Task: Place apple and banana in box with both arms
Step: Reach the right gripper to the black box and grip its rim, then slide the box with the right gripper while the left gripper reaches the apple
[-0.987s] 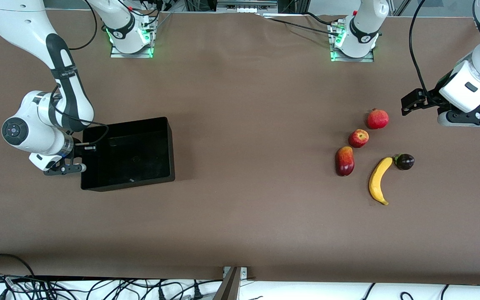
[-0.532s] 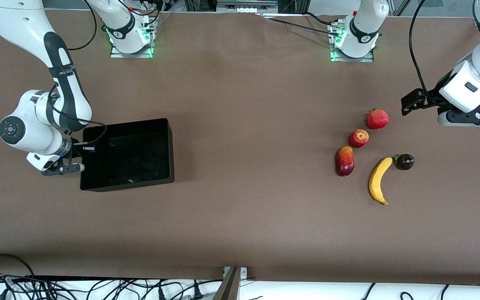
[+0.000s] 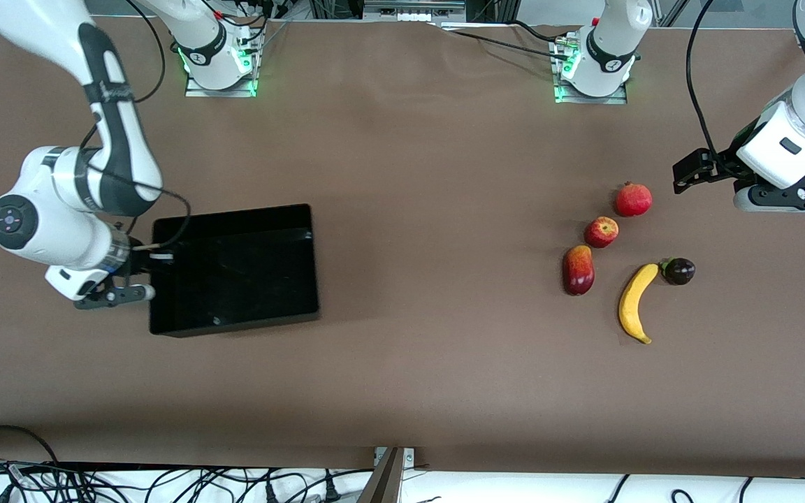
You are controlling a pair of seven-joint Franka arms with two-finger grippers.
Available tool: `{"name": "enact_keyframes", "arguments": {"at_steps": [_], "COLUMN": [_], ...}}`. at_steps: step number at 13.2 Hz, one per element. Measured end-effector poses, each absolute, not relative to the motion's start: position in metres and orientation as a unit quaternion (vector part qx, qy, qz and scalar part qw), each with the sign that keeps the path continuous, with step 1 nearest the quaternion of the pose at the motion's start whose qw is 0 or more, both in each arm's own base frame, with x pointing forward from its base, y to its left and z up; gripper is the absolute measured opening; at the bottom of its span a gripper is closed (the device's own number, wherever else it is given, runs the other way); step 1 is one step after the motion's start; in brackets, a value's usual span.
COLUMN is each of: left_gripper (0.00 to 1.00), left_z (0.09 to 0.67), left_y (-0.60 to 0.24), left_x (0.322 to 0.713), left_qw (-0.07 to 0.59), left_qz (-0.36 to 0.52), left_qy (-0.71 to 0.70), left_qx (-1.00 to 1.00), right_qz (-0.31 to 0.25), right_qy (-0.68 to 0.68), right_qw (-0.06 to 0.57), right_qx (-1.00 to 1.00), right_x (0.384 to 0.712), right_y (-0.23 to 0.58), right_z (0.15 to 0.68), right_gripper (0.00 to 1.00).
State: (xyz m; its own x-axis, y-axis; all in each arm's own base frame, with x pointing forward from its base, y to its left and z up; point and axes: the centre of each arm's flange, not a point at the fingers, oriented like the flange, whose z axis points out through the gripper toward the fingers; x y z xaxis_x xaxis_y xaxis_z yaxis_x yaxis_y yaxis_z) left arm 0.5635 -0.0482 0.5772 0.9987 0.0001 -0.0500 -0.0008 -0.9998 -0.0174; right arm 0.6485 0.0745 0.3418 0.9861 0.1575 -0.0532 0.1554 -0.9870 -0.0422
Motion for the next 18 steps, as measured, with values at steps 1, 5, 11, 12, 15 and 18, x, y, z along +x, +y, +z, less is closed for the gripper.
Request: {"name": "enact_keyframes", "arguments": {"at_steps": [1, 5, 11, 12, 15, 18], "left_gripper": [1.0, 1.0, 1.0, 1.0, 1.0, 1.0], "left_z": [0.577, 0.577, 0.577, 0.577, 0.577, 0.577], "left_y": [-0.048, -0.048, -0.048, -0.048, -0.048, -0.048], "left_x": [0.563, 0.563, 0.563, 0.563, 0.563, 0.563], "left_qw": [0.009, 0.009, 0.009, 0.009, 0.009, 0.009], "left_qz": [0.025, 0.025, 0.025, 0.025, 0.025, 0.025], "left_qy": [0.0, 0.0, 0.0, 0.0, 0.0, 0.0], "left_qx": [-1.0, -1.0, -1.0, -1.0, -1.0, -1.0], "right_qz": [0.019, 0.026, 0.019, 0.011, 0.005, -0.001], "right_qy": [-0.072, -0.014, 0.078, 0.087, 0.107, 0.109], "right_qw": [0.028, 0.045, 0.068, 0.07, 0.087, 0.096], "right_qx": [-0.997, -0.999, -0.995, -0.994, -0.99, -0.989], "right_x": [0.65, 0.632, 0.611, 0.607, 0.592, 0.58], "right_y": [0.11, 0.245, 0.411, 0.428, 0.468, 0.503], "right_z": [0.354, 0.347, 0.314, 0.305, 0.27, 0.251], "right_gripper": [0.04, 0.04, 0.04, 0.04, 0.04, 0.04]}}
